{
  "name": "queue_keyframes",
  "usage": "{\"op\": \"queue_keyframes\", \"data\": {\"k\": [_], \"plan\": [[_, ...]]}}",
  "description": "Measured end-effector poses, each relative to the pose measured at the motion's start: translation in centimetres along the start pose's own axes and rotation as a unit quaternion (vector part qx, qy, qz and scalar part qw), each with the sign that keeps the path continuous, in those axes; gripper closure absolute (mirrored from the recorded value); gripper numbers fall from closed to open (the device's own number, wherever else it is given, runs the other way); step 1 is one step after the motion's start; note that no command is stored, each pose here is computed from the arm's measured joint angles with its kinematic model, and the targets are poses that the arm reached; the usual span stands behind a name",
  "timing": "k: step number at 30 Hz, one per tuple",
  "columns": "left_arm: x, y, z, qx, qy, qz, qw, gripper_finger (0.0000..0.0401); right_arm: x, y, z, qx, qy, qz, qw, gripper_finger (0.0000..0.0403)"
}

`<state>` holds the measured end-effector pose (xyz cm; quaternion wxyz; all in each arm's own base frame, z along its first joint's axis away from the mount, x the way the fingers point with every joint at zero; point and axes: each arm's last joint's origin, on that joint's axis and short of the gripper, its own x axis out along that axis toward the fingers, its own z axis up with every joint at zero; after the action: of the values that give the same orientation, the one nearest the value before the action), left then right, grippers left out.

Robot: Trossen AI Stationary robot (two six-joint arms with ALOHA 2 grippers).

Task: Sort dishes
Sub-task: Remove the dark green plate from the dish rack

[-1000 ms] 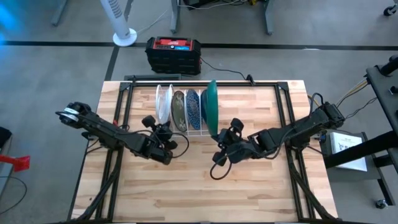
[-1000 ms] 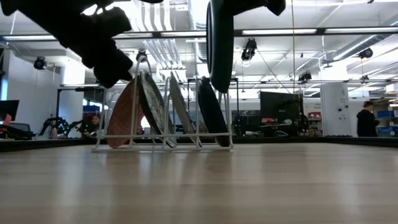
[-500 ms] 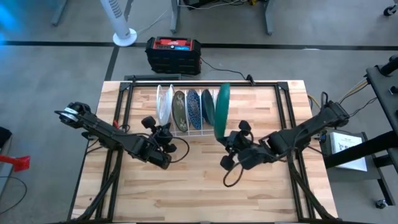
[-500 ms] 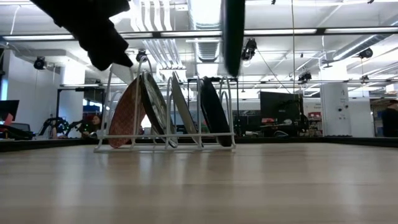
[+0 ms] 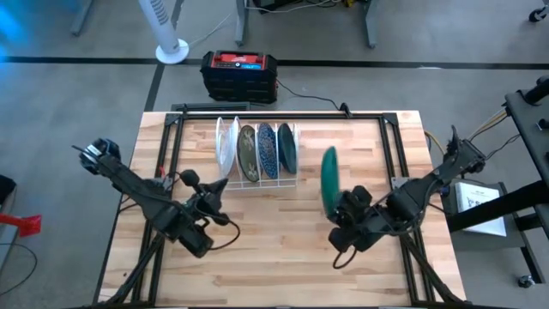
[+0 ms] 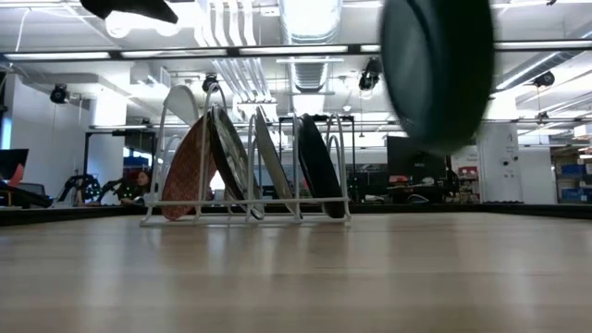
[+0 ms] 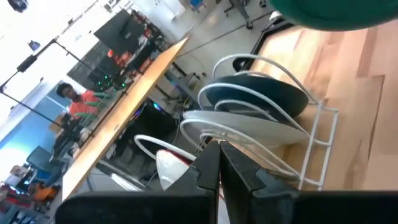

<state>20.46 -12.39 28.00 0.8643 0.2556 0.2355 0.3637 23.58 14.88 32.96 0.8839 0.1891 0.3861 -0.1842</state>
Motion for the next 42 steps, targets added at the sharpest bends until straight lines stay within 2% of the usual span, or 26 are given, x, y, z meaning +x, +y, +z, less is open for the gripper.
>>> {"op": "queue_keyframes", "data": {"k": [3,6,10,22,26,30,34,39,42], "plan": [[-0.5,0.9,0.0,0.004,-0.006,-0.002,1.000,0.0401,1.0,-0.4,-1.0,0.023,0.075,-0.032,0.996,0.0403],[-0.5,2.5,-0.9,0.025,-0.007,0.008,1.000,0.0401,2.4,-0.7,-2.1,0.038,0.157,-0.091,0.983,0.0403],[-0.8,5.1,-1.3,-0.001,-0.023,0.018,1.000,0.0401,4.8,-0.6,-3.1,0.042,0.225,-0.145,0.962,0.0403],[-1.6,10.8,-1.9,-0.043,-0.038,0.006,0.998,0.0401,12.3,-0.7,-4.1,0.030,0.312,-0.224,0.923,0.0403],[-1.8,12.1,-2.1,-0.052,-0.052,0.023,0.997,0.0401,14.0,-1.3,-3.8,0.015,0.334,-0.234,0.913,0.0403],[-1.9,13.1,-2.4,-0.063,-0.056,0.025,0.996,0.0401,15.7,-1.8,-3.4,0.013,0.336,-0.227,0.914,0.0403],[-1.9,13.8,-2.7,-0.073,-0.057,0.024,0.995,0.0401,16.9,-1.6,-2.9,0.015,0.321,-0.195,0.927,0.0389],[-2.0,14.2,-2.9,-0.069,-0.058,0.024,0.996,0.0401,17.6,-0.9,-2.6,0.022,0.301,-0.156,0.941,0.0351],[-2.0,14.4,-2.9,-0.069,-0.058,0.024,0.996,0.0401,17.5,-0.9,-2.6,0.035,0.306,-0.154,0.939,0.0319]]}}
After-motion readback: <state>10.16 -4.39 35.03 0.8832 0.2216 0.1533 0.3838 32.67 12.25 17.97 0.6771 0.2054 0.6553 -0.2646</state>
